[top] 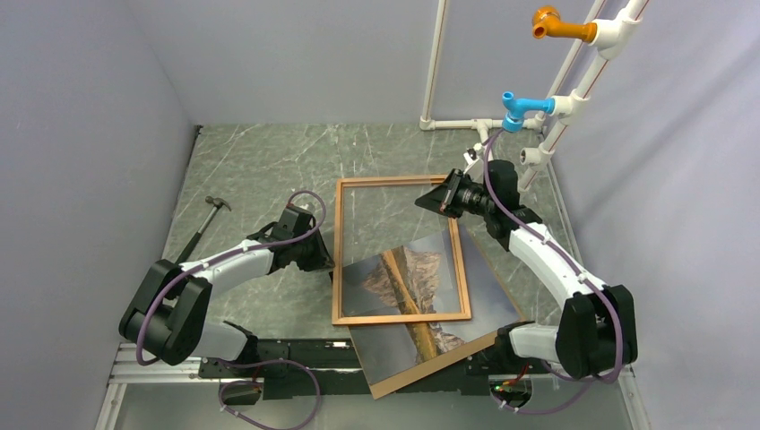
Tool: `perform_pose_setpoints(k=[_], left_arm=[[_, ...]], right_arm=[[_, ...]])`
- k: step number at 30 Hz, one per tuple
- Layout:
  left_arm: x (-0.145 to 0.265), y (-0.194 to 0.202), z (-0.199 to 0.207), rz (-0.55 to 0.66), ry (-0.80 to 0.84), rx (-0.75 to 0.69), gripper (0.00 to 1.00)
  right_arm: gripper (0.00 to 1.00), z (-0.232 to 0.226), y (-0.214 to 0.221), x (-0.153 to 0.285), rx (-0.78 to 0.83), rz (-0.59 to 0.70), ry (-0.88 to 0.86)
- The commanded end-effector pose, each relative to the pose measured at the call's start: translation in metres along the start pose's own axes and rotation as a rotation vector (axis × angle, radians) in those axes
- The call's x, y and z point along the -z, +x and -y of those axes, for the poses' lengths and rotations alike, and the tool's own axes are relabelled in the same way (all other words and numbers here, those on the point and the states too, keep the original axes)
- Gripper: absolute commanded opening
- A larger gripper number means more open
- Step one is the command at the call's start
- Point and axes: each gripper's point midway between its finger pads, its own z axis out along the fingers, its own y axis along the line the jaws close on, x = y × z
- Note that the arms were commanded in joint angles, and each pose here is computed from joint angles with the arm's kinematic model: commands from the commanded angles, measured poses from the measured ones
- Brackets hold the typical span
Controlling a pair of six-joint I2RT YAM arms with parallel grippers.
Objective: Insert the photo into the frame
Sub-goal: Place the photo frame item in the photo frame.
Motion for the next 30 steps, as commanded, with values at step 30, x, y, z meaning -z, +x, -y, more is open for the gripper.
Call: perform_pose_setpoints(k=[30], left_arm=[[-0.005, 0.01, -0.016, -0.039, -0.071, -0.027, 0.18]], right_arm=[[0.0, 0.026, 0.011, -0.009, -0.105, -0.024, 0.051]])
